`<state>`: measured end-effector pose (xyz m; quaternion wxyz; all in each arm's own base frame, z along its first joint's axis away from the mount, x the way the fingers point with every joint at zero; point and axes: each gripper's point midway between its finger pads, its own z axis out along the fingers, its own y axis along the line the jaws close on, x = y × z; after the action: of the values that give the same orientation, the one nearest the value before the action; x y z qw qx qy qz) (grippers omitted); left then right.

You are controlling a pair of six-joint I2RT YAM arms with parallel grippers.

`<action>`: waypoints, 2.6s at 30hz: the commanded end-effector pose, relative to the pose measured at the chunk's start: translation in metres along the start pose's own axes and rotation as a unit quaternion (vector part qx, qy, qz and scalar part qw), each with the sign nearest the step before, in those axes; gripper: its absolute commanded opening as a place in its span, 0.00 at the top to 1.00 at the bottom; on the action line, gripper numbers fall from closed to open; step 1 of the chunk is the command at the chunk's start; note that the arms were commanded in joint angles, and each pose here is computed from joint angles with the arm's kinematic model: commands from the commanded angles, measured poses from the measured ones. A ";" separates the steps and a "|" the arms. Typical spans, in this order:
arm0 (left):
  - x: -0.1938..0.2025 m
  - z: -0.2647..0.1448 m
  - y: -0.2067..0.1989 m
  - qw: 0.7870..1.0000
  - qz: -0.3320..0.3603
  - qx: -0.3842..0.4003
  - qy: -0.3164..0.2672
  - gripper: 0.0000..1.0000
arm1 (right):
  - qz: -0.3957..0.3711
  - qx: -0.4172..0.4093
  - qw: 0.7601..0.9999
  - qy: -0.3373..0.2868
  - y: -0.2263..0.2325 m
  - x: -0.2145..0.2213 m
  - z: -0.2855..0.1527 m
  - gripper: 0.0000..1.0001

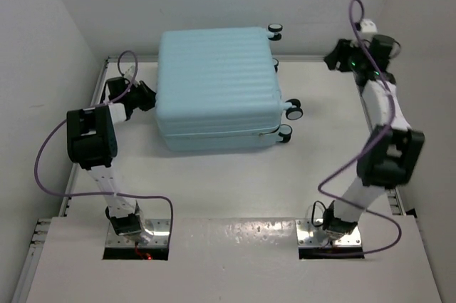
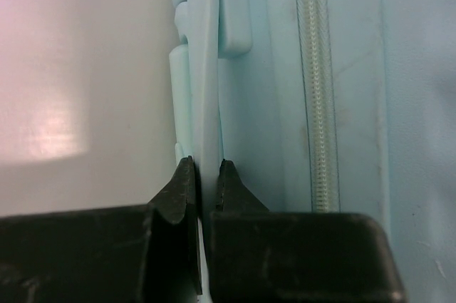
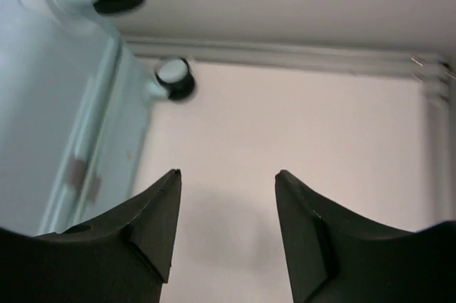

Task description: Pack the luggage

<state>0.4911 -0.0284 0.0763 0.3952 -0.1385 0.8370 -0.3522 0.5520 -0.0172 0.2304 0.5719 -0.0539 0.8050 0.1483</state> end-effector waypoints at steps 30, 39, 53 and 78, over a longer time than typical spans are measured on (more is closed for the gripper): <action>0.091 -0.100 0.040 0.972 -0.229 -0.025 0.041 1.00 | 0.171 -0.109 0.973 0.112 0.218 0.217 -0.108 0.78; 0.037 -0.123 0.095 0.967 -0.240 -0.072 -0.038 1.00 | 0.123 -0.157 0.977 0.072 0.250 0.188 -0.018 0.67; -0.018 -0.119 0.107 0.968 -0.231 -0.061 -0.080 1.00 | 0.022 -0.200 0.979 0.022 0.256 0.171 -0.054 0.52; 0.014 -0.129 0.106 0.965 -0.242 -0.065 -0.073 1.00 | -0.146 0.002 0.988 -0.049 0.292 0.179 -0.014 0.44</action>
<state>0.4170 0.1005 0.0758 0.4062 -0.3243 0.7744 -0.3608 0.3870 0.2612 0.0904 0.5854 -0.1835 0.7876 0.0577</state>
